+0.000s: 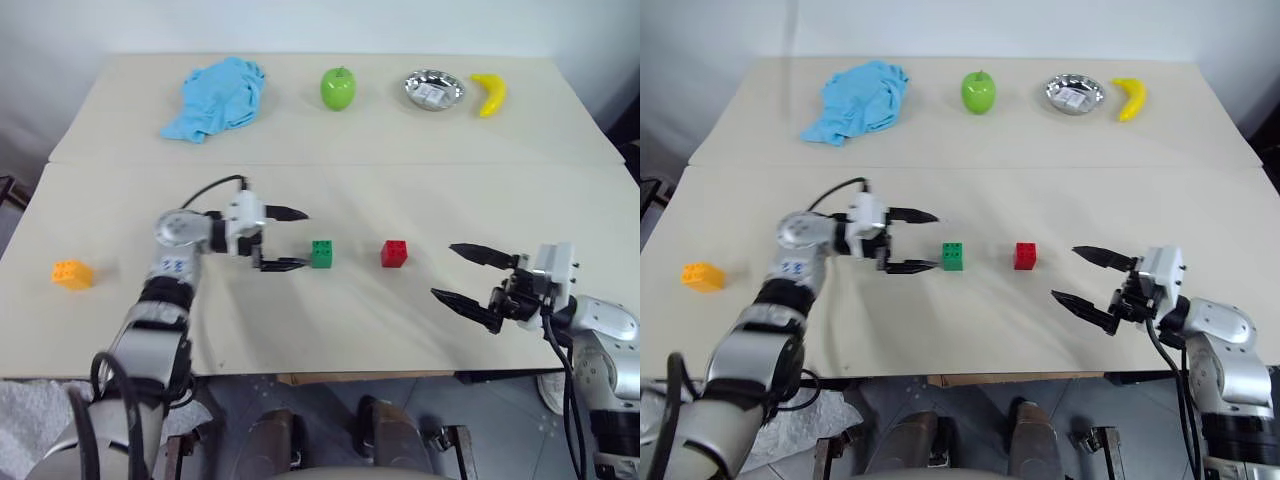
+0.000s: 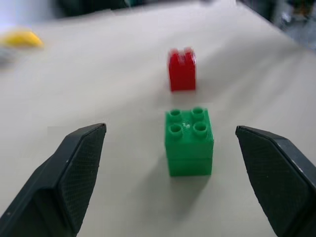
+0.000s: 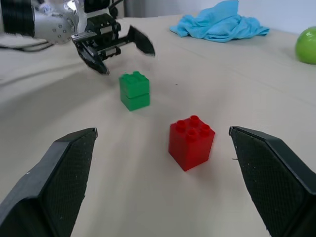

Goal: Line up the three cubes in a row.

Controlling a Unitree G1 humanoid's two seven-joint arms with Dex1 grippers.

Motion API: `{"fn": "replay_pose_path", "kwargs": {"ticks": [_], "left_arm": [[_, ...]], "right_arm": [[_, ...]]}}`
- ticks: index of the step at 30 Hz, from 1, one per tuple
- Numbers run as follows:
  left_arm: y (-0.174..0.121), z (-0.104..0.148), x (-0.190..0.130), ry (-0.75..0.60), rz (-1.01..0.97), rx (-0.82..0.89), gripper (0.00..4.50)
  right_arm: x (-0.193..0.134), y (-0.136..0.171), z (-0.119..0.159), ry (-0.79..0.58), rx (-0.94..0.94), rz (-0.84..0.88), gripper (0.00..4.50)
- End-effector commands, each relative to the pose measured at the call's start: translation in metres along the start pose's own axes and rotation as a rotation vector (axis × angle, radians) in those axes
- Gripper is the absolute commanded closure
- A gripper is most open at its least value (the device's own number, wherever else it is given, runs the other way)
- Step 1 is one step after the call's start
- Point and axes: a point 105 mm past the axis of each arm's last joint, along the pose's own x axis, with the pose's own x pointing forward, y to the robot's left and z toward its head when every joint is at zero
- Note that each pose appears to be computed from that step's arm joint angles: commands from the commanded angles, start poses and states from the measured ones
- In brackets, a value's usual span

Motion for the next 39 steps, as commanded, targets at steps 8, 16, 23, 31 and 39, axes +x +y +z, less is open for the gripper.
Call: {"fn": "replay_pose_path", "kwargs": {"ticks": [8,16,23,31,39], "left_arm": [[-0.048,0.029,-0.121,0.031,0.845,0.009,0.03],[-0.131,0.006,-0.212,0.138,1.569,-0.094,0.03],[-0.177,-0.006,-0.260,0.181,1.770,-0.224,0.03],[-0.118,-0.021,-0.259,0.213,1.786,-0.292,0.03],[-0.080,-0.046,-0.269,0.332,1.683,-0.373,0.03]], "right_arm": [[0.050,0.012,0.025,-0.109,-0.053,0.200,0.00],[0.079,0.018,0.036,-0.182,-0.117,0.320,0.00],[0.085,0.015,0.036,-0.176,-0.120,0.352,0.00],[0.080,0.021,0.031,-0.137,-0.077,0.384,0.00],[0.078,0.025,0.025,-0.116,-0.081,0.351,0.00]]}}
